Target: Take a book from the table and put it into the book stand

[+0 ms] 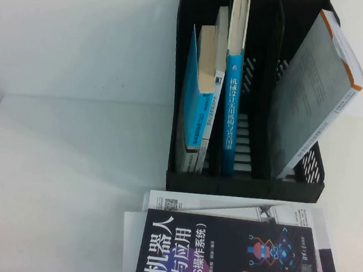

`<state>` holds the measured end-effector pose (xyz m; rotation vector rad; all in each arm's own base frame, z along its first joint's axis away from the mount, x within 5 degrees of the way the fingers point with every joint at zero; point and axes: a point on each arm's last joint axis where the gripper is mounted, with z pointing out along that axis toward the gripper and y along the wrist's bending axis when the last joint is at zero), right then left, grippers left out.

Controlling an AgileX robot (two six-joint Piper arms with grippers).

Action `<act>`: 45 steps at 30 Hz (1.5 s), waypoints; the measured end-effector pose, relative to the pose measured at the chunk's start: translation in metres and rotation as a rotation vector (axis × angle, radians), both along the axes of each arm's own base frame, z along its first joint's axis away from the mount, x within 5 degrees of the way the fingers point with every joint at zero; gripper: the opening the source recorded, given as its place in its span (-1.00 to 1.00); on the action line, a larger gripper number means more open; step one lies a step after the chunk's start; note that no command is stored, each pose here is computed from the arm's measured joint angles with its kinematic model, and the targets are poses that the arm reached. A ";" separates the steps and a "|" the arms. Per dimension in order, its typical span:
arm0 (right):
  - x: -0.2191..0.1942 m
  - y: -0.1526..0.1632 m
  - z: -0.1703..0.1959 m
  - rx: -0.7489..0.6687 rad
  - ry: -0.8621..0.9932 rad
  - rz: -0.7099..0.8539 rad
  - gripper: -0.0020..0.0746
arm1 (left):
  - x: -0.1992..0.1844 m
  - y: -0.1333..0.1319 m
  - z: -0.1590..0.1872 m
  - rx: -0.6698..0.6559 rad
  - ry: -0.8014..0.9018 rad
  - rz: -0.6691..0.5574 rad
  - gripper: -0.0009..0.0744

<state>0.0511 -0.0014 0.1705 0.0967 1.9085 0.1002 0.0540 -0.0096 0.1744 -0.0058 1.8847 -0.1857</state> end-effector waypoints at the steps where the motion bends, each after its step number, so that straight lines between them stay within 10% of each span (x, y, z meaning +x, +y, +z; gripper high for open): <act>1: 0.000 0.000 0.000 0.000 0.000 0.000 -0.96 | 0.000 0.000 0.000 0.000 0.000 0.000 -0.99; 31: 0.005 0.007 0.036 0.073 -0.437 0.070 -0.96 | 0.005 0.005 0.027 -0.301 -0.290 0.100 -0.99; 45: 0.005 0.007 0.036 0.072 -0.433 0.070 -0.96 | 0.005 0.004 0.025 -0.178 -0.275 0.071 -0.99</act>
